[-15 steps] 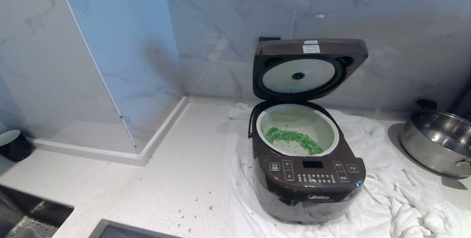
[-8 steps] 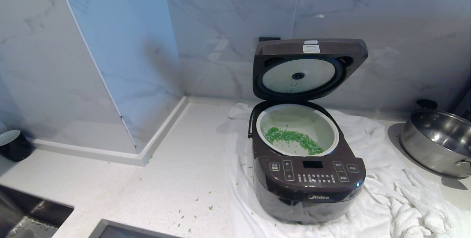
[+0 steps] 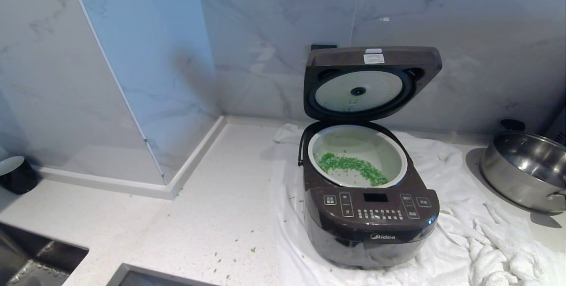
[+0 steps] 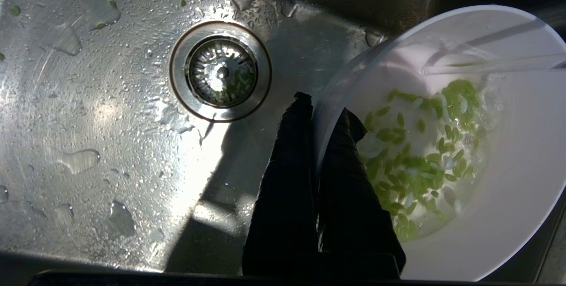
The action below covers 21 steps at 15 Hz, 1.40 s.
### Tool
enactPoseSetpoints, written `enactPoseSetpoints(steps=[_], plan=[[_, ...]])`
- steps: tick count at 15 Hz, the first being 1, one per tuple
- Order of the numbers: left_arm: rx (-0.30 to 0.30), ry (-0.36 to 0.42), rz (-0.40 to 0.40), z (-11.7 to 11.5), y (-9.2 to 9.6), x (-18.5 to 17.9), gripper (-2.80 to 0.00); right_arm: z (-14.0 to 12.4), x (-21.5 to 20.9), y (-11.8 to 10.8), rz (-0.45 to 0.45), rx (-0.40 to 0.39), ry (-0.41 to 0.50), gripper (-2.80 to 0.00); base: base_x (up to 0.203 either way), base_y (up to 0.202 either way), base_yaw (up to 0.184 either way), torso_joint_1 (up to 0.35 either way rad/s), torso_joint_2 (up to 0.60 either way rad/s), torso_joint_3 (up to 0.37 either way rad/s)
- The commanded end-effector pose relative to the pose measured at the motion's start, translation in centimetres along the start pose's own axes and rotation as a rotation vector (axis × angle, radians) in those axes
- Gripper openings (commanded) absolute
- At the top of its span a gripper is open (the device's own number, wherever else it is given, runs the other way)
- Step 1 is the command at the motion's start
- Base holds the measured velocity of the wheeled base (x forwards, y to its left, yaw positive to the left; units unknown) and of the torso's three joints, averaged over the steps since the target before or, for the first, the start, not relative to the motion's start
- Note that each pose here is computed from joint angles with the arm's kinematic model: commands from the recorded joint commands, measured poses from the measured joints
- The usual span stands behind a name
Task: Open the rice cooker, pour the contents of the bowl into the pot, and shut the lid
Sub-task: Fill a bowl with water from the tap
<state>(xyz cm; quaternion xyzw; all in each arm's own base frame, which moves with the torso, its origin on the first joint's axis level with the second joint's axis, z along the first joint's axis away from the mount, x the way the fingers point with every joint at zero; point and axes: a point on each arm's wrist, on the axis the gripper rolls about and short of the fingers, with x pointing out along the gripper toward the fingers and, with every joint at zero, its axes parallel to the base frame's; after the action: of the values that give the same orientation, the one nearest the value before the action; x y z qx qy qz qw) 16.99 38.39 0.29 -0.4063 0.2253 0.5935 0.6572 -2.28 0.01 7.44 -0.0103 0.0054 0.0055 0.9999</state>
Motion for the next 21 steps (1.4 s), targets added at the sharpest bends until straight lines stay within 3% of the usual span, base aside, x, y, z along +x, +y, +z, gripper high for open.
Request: enactPoseSetpoints(steps=[1, 21], plan=[[-0.004, -0.001, 0.001, 0.01, 0.06, 0.04, -2.8, 0.0, 0.0, 0.0, 0.0, -0.001, 0.0, -2.8, 0.0, 0.0, 0.0, 0.0, 0.0, 0.0], [-0.018, 0.011, 0.017, -0.04, 0.86, 0.53, -2.8, 0.0, 0.0, 0.0, 0.0, -0.001, 0.0, -2.8, 0.0, 0.0, 0.0, 0.0, 0.0, 0.0]])
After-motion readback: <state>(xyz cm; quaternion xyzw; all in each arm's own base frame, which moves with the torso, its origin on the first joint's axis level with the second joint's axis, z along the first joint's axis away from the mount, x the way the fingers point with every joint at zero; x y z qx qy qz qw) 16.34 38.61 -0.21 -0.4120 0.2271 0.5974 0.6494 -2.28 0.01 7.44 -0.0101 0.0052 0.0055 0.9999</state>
